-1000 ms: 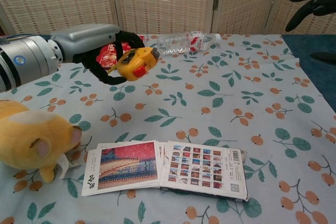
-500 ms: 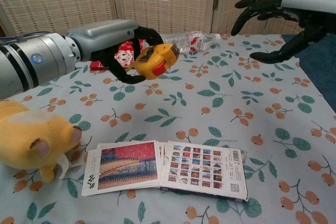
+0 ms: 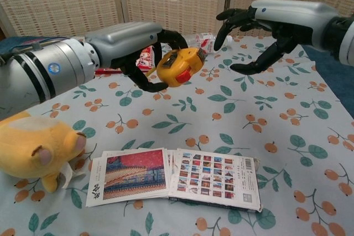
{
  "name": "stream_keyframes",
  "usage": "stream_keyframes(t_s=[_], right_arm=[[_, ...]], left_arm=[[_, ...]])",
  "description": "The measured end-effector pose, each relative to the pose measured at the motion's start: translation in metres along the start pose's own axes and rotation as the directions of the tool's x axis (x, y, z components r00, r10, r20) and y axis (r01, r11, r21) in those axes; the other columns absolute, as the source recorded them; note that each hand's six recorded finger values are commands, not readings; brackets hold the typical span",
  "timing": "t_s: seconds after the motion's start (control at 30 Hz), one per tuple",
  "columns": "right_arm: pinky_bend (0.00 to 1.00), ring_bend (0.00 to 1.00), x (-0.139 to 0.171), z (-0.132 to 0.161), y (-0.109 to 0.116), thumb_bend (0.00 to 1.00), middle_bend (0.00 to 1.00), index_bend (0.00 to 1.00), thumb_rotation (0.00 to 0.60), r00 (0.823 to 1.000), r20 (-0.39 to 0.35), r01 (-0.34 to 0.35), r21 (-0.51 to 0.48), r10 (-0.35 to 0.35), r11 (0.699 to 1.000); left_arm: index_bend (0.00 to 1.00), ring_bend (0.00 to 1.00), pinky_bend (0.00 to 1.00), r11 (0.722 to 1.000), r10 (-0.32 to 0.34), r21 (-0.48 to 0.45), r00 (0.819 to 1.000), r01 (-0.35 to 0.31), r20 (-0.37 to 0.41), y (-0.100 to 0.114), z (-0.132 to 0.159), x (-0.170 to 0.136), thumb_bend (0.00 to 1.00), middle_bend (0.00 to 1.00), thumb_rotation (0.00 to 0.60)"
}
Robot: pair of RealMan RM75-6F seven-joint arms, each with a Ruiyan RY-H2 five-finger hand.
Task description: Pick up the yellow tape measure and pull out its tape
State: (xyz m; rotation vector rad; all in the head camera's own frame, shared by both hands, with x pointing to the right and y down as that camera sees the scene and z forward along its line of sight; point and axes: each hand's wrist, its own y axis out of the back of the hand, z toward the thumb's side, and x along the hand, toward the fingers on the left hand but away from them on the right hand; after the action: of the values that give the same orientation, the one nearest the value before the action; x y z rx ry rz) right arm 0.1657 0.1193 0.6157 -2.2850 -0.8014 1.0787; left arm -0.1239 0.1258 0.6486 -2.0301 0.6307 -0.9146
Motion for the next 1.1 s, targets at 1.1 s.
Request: stream_keyframes(t_s=[1.1], right_arm=[[0.0,0.02,-0.015,0.007,-0.016,0.39,0.04,0.46,0.6,1.0,0.004,-0.026,-0.017,0.026,1.0]], left_arm=[[0.55,0.46,0.09,1.0,-0.013,0.026,1.0,0.013,0.001,-0.008,0.008,0.001,0.41,0.48,0.6]])
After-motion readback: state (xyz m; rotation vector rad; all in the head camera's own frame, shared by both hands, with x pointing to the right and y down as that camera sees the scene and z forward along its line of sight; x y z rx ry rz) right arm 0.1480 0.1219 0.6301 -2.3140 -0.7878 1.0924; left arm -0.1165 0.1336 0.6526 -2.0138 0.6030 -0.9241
